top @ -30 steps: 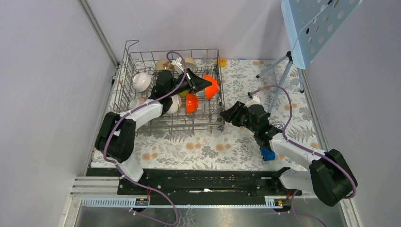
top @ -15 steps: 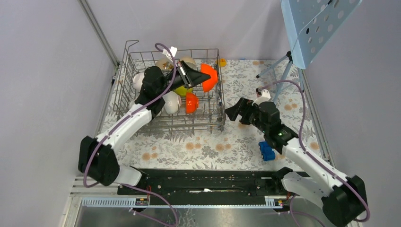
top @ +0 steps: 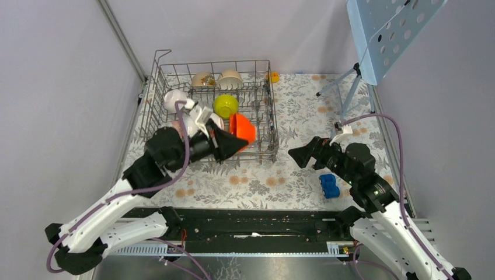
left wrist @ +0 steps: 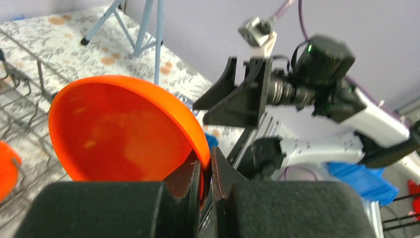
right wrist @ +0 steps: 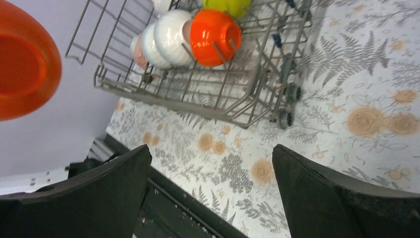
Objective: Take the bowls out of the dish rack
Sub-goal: Pick up the bowl from the dish rack, then place the bowl at the center of the board.
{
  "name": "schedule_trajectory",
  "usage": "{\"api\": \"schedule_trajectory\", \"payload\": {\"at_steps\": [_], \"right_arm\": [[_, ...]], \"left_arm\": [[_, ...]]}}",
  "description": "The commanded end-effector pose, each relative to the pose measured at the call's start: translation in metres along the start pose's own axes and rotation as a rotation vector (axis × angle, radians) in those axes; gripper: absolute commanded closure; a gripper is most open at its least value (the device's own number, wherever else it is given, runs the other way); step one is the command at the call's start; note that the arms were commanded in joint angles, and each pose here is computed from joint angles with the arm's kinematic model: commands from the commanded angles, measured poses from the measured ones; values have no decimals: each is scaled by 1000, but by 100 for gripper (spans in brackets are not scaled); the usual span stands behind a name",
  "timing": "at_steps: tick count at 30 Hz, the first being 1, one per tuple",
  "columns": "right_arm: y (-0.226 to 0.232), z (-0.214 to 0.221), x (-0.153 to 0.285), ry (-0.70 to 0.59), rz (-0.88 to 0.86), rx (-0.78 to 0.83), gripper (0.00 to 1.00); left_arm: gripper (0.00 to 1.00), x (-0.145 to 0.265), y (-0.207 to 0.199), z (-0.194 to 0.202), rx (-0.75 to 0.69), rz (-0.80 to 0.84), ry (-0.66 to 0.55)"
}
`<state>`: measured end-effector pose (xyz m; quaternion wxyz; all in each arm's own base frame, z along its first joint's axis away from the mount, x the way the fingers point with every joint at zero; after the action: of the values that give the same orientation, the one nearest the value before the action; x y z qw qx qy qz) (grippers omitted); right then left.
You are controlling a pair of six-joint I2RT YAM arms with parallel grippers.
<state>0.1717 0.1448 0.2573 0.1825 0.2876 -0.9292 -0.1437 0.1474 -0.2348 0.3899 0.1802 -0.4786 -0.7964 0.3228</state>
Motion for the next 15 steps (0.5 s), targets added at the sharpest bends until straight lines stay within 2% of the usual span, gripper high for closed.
{"api": "schedule_trajectory", "payload": {"at_steps": [1, 5, 8, 12, 15], "right_arm": [[12, 18, 13, 83, -126, 21, 0], [11, 26, 19, 65, -150, 59, 0], [3, 30, 22, 83, -94, 80, 0], [-13, 42, 20, 174, 11, 104, 0], [-8, 43, 19, 191, -27, 94, 0]], "left_arm": [[100, 33, 20, 25, -145, -143, 30], [100, 43, 29, 51, -176, -183, 161], [100, 40, 26, 80, -207, -177, 292], [100, 38, 17, 117, -352, -208, 374], [100, 38, 14, 143, -484, -221, 419]]}}
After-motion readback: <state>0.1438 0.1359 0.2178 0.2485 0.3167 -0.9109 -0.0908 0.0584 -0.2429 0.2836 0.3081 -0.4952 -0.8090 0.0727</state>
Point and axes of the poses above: each gripper's point midway between its finger pads, its own x axis back along the fingers, its own y axis along the line the jaws close on, z = x × y, the point moved 5 cm from there along x, back along the fingers, and after that the axes turned 15 degrees about x, right-handed, at the moved point
